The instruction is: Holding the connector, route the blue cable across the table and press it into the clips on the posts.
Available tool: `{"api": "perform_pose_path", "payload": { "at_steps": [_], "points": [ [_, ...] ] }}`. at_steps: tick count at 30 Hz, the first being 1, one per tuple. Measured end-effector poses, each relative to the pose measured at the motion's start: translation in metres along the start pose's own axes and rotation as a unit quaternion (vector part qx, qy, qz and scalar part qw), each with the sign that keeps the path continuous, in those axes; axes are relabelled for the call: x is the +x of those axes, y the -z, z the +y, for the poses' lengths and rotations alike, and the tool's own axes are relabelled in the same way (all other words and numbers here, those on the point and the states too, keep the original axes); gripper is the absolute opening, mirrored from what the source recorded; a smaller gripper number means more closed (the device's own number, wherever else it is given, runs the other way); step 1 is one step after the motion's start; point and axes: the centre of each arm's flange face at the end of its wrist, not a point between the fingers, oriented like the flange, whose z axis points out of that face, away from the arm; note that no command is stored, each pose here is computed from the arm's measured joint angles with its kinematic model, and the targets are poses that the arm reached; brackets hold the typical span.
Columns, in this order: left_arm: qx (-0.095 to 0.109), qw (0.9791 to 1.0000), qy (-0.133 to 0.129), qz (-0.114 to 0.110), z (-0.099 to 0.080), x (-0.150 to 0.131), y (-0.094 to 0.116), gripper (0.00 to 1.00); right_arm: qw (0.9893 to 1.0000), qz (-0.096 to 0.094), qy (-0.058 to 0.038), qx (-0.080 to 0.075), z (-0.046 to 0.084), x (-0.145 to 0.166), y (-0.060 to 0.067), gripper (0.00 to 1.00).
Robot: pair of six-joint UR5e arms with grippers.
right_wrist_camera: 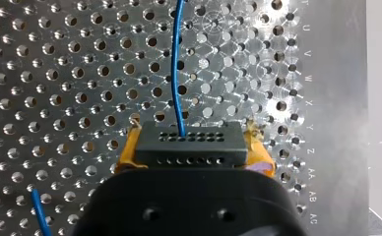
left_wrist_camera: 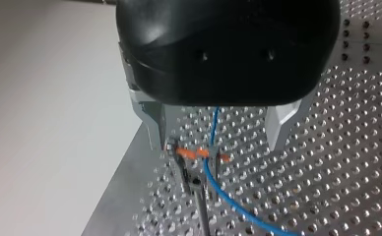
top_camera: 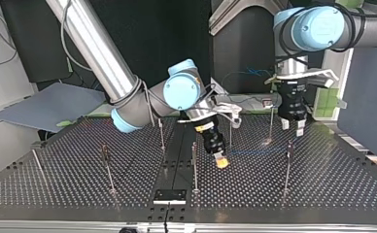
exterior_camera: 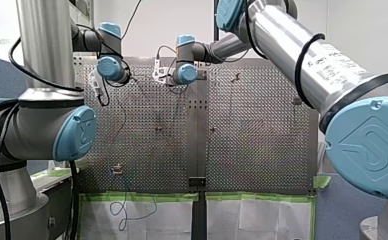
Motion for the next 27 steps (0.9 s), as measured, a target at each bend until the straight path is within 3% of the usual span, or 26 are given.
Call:
{"api": "perform_pose_path", "payload": {
  "at_steps": [6,13,27],
  "points": [
    [0.013,0.9997,-0.021,0.001,-0.007,0.006,-0.002,1.0,1.0,-0.003,-0.0003,-0.001,0.001,-0.003,0.001,0.0],
    [0.025,0.9985,-0.047,-0.014,-0.017,0.008,-0.011,1.0,1.0,-0.004,-0.001,-0.002,0.001,-0.004,0.001,0.0],
    [0.032,0.9935,-0.108,-0.018,-0.034,0.016,-0.019,1.0,1.0,-0.006,-0.0013,-0.004,0.005,-0.006,0.0,0.0]
  ]
}}
